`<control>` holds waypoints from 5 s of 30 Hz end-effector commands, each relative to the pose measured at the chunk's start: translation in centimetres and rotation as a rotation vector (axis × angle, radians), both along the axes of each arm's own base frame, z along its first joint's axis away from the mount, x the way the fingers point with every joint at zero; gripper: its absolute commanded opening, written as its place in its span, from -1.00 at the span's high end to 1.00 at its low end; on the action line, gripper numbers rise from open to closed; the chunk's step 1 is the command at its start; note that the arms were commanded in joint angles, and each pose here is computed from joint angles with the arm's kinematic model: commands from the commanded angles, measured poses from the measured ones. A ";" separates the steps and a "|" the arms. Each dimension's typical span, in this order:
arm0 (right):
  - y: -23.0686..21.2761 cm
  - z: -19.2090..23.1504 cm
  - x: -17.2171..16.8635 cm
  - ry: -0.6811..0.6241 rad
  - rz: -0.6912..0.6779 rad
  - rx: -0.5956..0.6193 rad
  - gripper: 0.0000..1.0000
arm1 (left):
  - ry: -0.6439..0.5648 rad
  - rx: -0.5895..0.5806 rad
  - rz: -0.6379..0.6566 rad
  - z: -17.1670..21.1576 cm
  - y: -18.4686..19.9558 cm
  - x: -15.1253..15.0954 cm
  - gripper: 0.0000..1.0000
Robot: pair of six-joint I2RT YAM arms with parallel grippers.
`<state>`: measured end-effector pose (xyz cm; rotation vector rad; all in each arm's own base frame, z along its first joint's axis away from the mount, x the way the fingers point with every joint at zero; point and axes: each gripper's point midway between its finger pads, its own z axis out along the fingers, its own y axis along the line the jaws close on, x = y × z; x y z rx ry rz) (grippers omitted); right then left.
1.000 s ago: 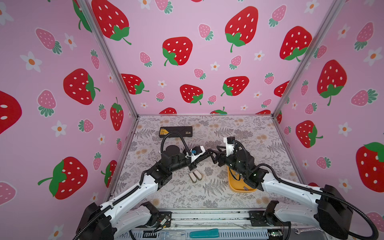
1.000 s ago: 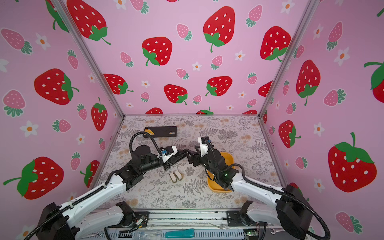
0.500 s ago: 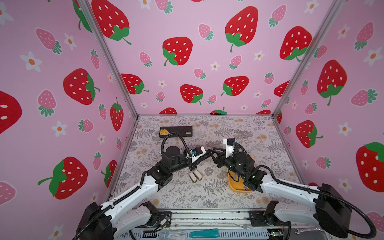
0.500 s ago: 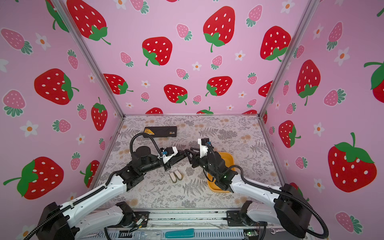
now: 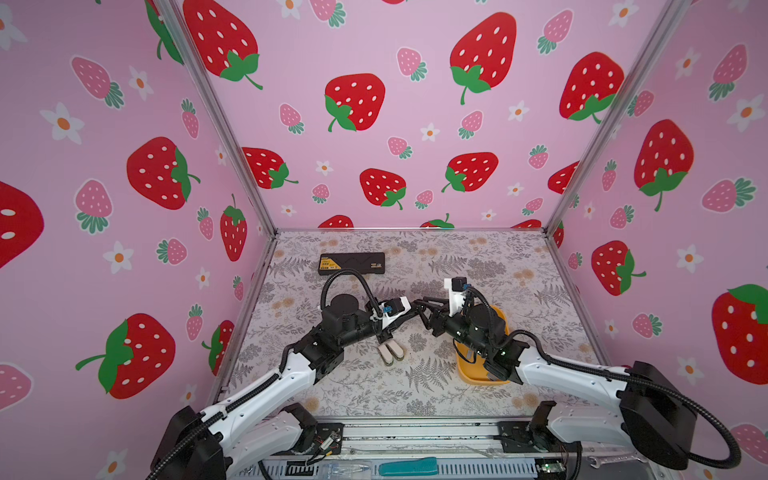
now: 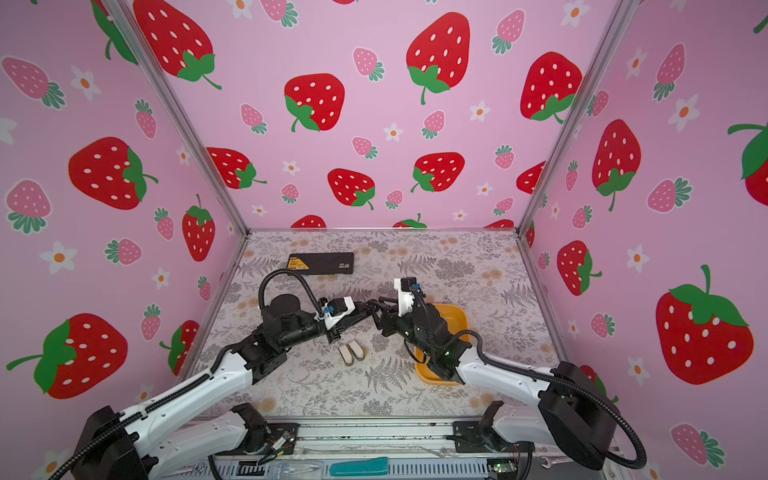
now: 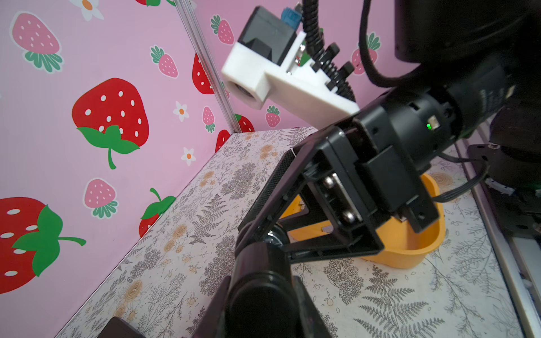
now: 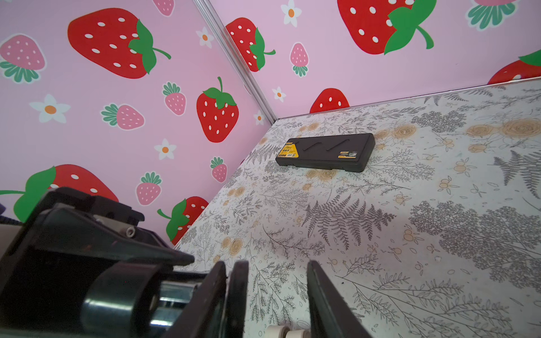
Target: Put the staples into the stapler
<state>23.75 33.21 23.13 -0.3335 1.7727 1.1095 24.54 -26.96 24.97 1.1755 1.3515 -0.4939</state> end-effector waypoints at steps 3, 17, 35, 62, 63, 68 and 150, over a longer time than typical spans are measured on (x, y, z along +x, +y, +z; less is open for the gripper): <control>-0.1 -0.7 0.5 0.022 -0.021 0.001 0.47 | -0.178 -0.108 -0.047 5.3 -0.2 -1.1 1.00; -5.4 -5.1 3.5 0.137 -0.186 -0.009 1.00 | -0.203 -0.201 -0.048 8.9 1.7 -3.3 1.00; -6.9 -5.7 3.2 0.111 -0.166 -0.015 0.73 | -0.121 -0.206 -0.105 9.9 1.4 -4.3 1.00; -8.5 4.7 -2.1 -0.514 -0.012 -0.104 0.12 | -0.003 0.101 -0.177 3.7 -0.6 -2.5 1.00; -8.1 5.4 -3.6 -0.604 0.057 -0.107 0.13 | 0.000 0.117 -0.185 3.5 -0.6 -2.5 1.00; -6.1 5.1 -8.8 -0.849 0.311 -0.195 -0.21 | 0.009 0.218 -0.314 2.6 -0.6 -4.6 1.00; 0.3 -3.7 -9.5 -0.769 0.543 -0.572 1.00 | -0.120 0.057 -0.380 7.7 2.8 -9.1 1.00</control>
